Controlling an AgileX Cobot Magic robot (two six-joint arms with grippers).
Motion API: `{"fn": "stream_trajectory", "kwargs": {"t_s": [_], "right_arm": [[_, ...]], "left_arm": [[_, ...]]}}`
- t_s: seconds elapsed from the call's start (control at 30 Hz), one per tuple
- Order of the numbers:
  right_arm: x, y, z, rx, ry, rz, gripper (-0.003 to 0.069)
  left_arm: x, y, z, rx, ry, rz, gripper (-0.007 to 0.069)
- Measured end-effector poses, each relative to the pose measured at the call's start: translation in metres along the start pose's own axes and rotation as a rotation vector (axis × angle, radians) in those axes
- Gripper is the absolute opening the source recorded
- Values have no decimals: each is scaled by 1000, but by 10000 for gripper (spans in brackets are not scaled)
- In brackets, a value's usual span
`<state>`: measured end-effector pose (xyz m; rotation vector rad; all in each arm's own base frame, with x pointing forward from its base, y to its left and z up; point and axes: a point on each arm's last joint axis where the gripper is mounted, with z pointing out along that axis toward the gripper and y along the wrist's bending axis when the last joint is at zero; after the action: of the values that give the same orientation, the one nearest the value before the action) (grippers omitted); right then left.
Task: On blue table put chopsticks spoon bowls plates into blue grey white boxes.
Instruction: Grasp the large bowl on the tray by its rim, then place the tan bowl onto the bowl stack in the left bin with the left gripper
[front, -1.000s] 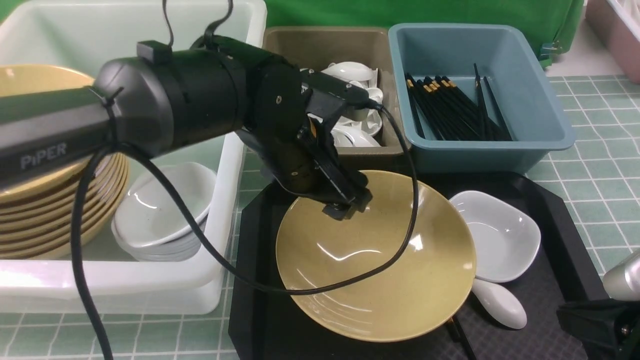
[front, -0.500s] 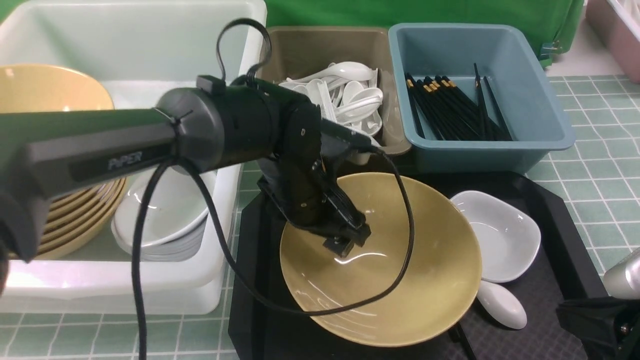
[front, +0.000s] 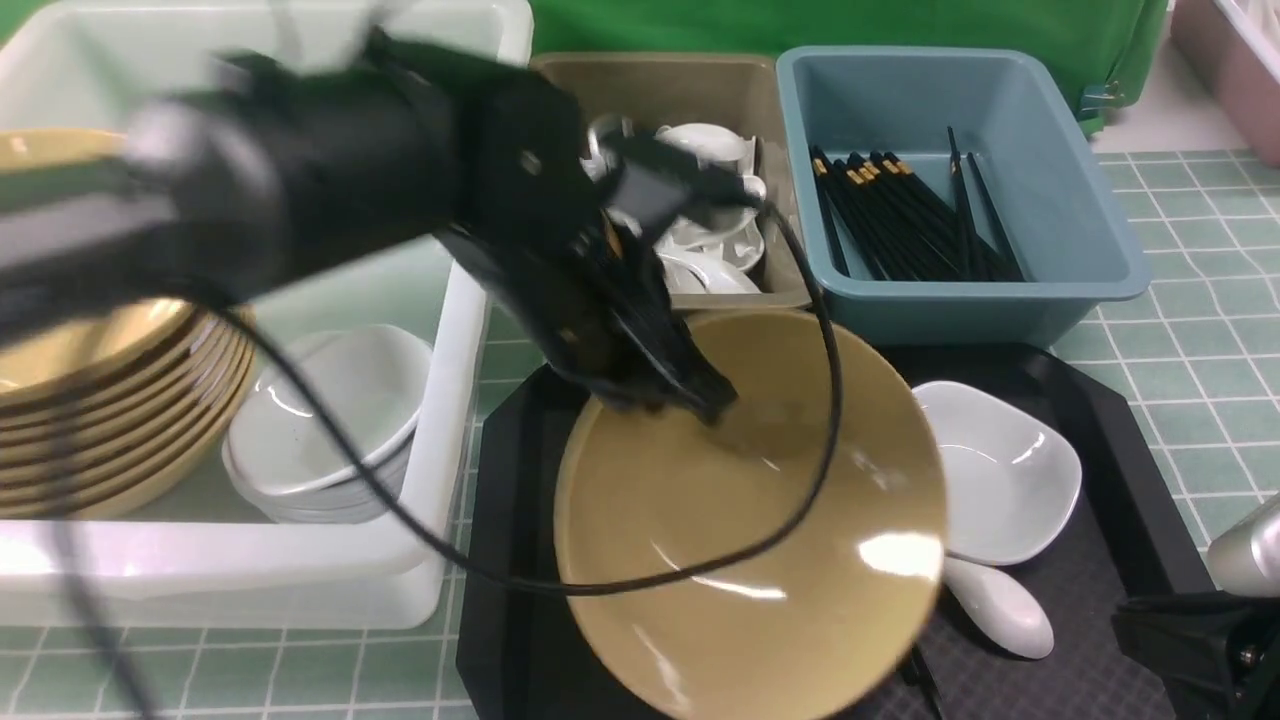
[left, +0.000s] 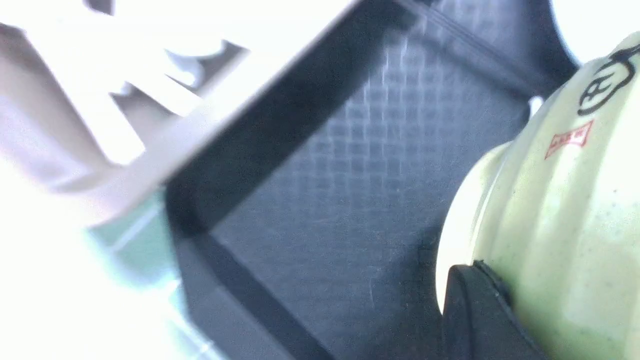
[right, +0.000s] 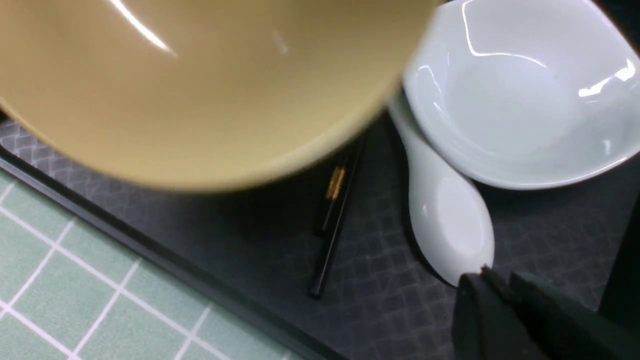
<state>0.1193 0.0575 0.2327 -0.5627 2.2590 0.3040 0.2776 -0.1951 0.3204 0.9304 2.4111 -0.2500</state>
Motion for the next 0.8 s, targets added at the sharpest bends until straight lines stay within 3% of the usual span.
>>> {"fn": "stream_trajectory", "kwargs": {"t_s": [0.23,0.27,0.4,0.5,0.63,0.8], "right_arm": [[0,0,0,0,0,0,107],[0,0,0,0,0,0,109],[0,0,0,0,0,0,112],[0,0,0,1,-3,0,116],[0,0,0,1,-3,0,119],[-1,0,0,0,-8,7,123]], "left_arm": [[17,51,-101,-145,-240,-158,6],[35,78,-138,-258,-317,-270,6],[80,131,-188,-512,-380,-547,6],[116,164,-208,-651,-386,-776,6],[145,189,-205,-698,-350,-930,6],[172,216,-163,-628,-263,-1082,11]]}}
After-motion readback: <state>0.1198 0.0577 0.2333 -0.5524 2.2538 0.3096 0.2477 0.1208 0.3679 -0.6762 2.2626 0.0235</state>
